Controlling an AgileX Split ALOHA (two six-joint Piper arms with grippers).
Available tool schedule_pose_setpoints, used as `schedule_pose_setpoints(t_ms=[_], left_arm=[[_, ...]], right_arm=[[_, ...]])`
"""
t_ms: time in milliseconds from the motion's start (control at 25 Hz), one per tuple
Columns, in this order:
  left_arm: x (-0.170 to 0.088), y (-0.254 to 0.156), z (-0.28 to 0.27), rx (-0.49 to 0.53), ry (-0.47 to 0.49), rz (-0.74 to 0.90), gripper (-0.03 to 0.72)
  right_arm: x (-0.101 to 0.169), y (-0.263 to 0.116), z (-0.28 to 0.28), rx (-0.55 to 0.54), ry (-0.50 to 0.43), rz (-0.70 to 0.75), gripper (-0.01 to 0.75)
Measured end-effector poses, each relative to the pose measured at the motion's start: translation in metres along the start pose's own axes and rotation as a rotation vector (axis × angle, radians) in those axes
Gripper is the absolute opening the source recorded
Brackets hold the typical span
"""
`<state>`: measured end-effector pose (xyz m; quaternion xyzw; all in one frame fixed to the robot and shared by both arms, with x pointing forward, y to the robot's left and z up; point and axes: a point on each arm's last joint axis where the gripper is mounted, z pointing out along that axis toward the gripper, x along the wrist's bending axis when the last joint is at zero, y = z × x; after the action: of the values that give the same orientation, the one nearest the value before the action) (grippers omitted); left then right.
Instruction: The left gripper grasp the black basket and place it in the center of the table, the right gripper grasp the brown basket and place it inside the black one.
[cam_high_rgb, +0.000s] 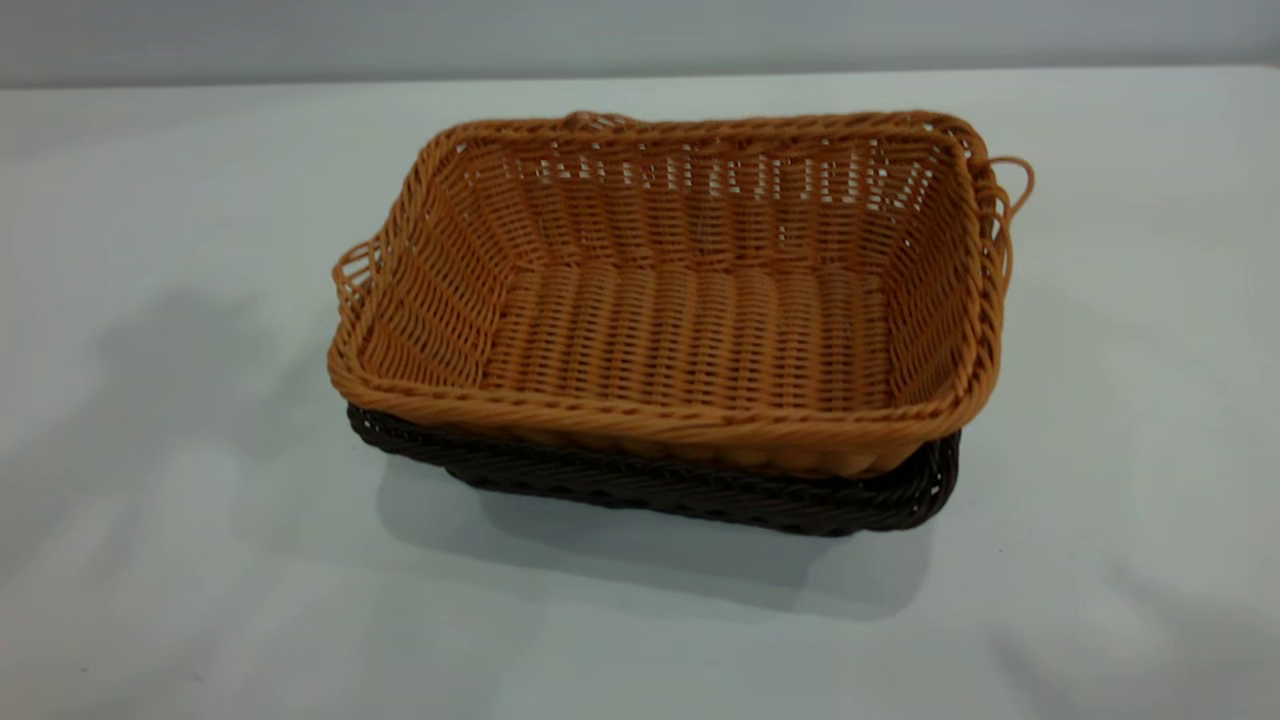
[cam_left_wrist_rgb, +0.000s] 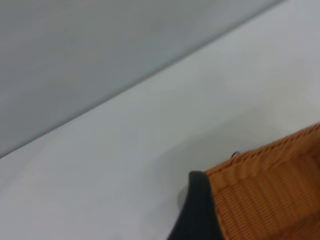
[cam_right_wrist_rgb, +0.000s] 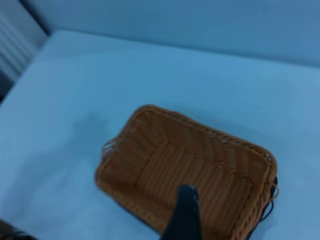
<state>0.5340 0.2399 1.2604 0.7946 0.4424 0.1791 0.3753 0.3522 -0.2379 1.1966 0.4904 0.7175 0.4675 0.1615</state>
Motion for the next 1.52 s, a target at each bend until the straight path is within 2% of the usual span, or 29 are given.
schedule_pose_setpoints(t_ms=[160, 360, 600, 720, 920, 1120, 1280, 1520], left_arm=[[-0.017, -0.007, -0.036, -0.058, 0.022, -0.062, 0.537], [-0.038, -0.037, -0.062, -0.055, 0.020, -0.116, 0.537], [-0.069, -0.112, -0.081, 0.008, 0.002, -0.149, 0.537], [-0.086, -0.157, -0.087, 0.029, -0.001, -0.157, 0.537], [-0.110, -0.225, -0.093, 0.016, 0.003, -0.150, 0.537], [-0.127, -0.279, -0.096, -0.048, 0.021, -0.113, 0.537], [-0.136, -0.312, -0.092, -0.094, 0.037, -0.066, 0.537], [-0.130, -0.349, -0.075, -0.103, 0.140, -0.045, 0.537]], right_arm=[[0.019, -0.031, -0.057, -0.046, 0.029, -0.063, 0.591], [0.030, -0.075, -0.098, -0.095, 0.048, -0.087, 0.591], [0.017, -0.129, -0.071, 0.033, 0.038, -0.040, 0.591], [0.008, -0.154, -0.058, 0.076, -0.001, -0.045, 0.591], [-0.009, -0.179, -0.045, 0.028, -0.117, -0.153, 0.591], [-0.017, -0.200, -0.026, 0.057, -0.116, -0.144, 0.591], [-0.017, -0.202, -0.028, 0.038, -0.119, -0.150, 0.591], [-0.017, -0.203, -0.028, 0.037, -0.119, -0.150, 0.591]])
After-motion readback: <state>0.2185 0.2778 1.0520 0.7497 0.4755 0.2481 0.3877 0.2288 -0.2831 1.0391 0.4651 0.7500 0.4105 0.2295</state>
